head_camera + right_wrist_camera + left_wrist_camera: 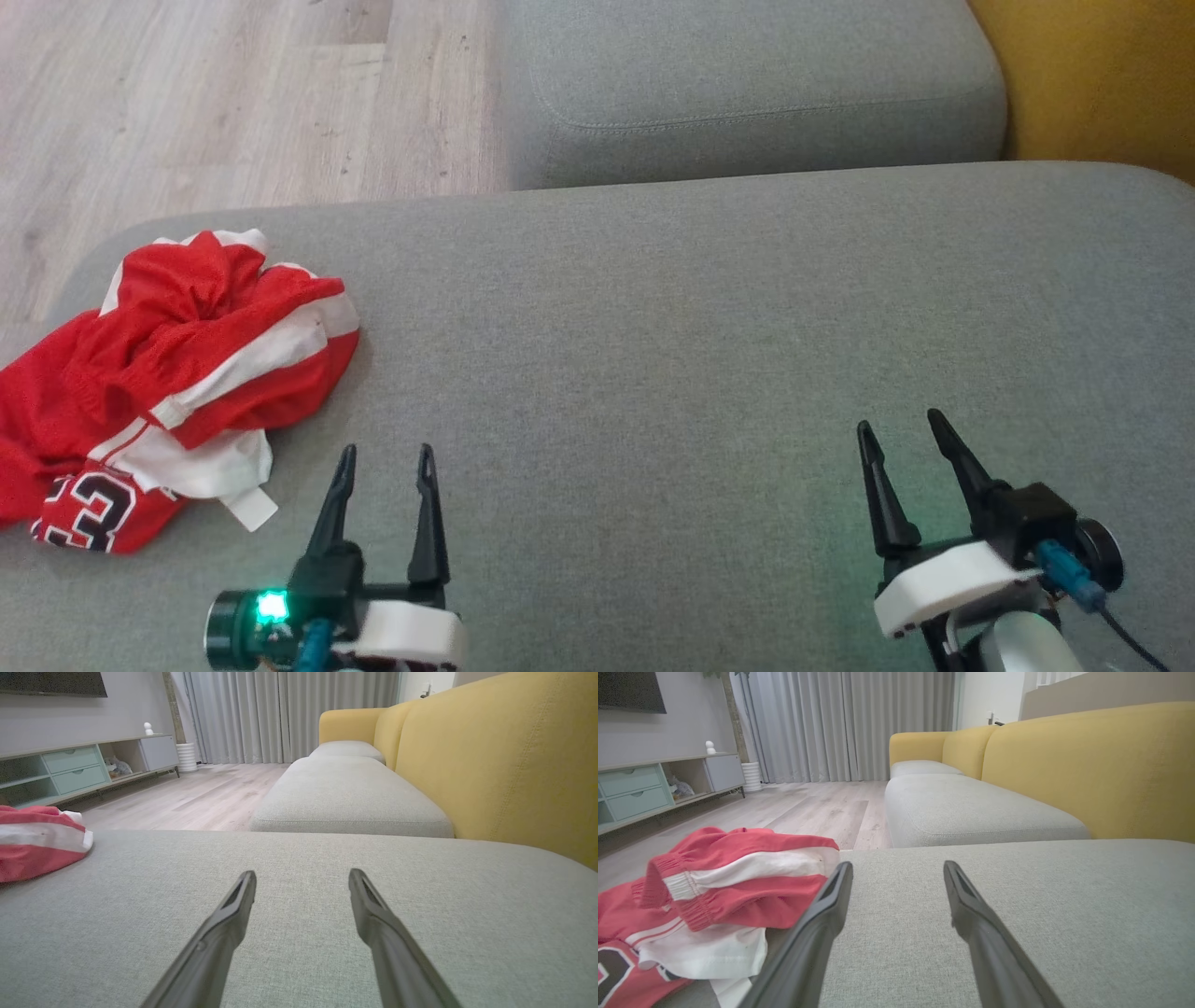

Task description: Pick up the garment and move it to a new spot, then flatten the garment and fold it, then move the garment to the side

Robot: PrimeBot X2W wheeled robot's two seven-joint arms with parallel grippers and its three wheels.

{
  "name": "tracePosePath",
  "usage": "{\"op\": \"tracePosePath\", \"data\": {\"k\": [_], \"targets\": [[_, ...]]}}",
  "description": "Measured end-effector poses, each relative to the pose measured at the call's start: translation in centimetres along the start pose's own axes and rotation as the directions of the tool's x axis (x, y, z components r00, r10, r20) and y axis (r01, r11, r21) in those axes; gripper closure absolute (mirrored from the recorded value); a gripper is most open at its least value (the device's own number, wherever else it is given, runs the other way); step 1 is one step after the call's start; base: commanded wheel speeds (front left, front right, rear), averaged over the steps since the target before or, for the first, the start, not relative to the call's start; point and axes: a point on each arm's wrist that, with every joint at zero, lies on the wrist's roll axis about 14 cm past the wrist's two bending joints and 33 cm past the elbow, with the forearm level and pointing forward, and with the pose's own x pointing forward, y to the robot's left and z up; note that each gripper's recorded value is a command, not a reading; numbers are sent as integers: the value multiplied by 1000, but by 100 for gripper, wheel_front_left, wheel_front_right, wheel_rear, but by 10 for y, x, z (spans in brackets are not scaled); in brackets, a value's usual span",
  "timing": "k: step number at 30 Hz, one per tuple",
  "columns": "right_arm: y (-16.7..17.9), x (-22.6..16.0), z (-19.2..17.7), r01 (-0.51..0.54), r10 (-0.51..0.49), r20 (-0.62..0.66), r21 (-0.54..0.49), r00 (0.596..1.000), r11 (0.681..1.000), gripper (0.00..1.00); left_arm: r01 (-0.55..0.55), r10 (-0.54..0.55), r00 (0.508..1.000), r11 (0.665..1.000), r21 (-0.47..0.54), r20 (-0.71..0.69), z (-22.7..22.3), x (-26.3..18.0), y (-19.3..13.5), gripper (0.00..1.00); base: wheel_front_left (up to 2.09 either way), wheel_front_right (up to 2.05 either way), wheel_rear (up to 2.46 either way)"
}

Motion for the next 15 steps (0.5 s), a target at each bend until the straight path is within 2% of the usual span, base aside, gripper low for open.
{"op": "tracePosePath", "data": {"k": [5,15], "targets": [[0,-1,-3,-7,7,-4,-59,1000,998,0,10,-12,1000,998,61,19,2,-1,-4,0,0,0,0],[-3,-4,-9,0,-1,-24,-60,1000,998,0,7,-8,1000,998,65,10,-1,-3,-2,0,0,0,0]]}}
